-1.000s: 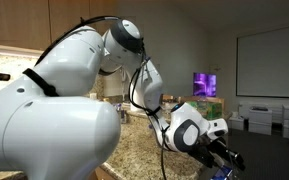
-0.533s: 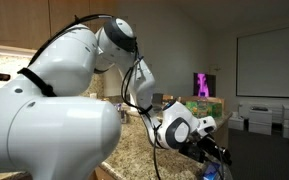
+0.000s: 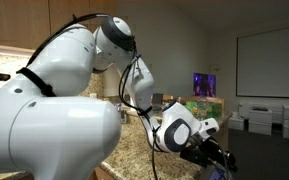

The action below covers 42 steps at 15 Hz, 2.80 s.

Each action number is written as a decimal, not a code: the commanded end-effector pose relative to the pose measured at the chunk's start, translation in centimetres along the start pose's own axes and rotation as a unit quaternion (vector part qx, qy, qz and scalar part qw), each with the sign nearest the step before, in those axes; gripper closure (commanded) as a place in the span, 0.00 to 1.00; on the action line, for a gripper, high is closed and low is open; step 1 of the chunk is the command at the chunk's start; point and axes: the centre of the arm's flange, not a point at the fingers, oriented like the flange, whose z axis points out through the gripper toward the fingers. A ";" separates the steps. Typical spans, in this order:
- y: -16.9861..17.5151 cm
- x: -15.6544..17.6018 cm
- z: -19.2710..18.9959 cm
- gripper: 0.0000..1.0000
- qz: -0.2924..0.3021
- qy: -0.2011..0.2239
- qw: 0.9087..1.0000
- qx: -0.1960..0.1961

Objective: Put three bottles inside the bin on the floor

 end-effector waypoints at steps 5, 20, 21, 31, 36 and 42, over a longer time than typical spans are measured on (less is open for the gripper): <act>1.7 -2.2 -0.6 0.90 -0.046 0.015 0.999 0.012; 0.7 -1.5 -1.4 0.01 -0.082 0.028 0.996 0.017; 0.6 -1.5 -1.4 0.00 -0.082 0.029 0.996 0.018; 0.9 5.1 -3.9 0.00 -0.006 -0.123 0.991 0.051; -1.4 12.5 -6.9 0.00 -0.028 -0.223 0.968 0.111; -5.5 13.6 -10.5 0.00 -0.057 -0.291 0.943 0.152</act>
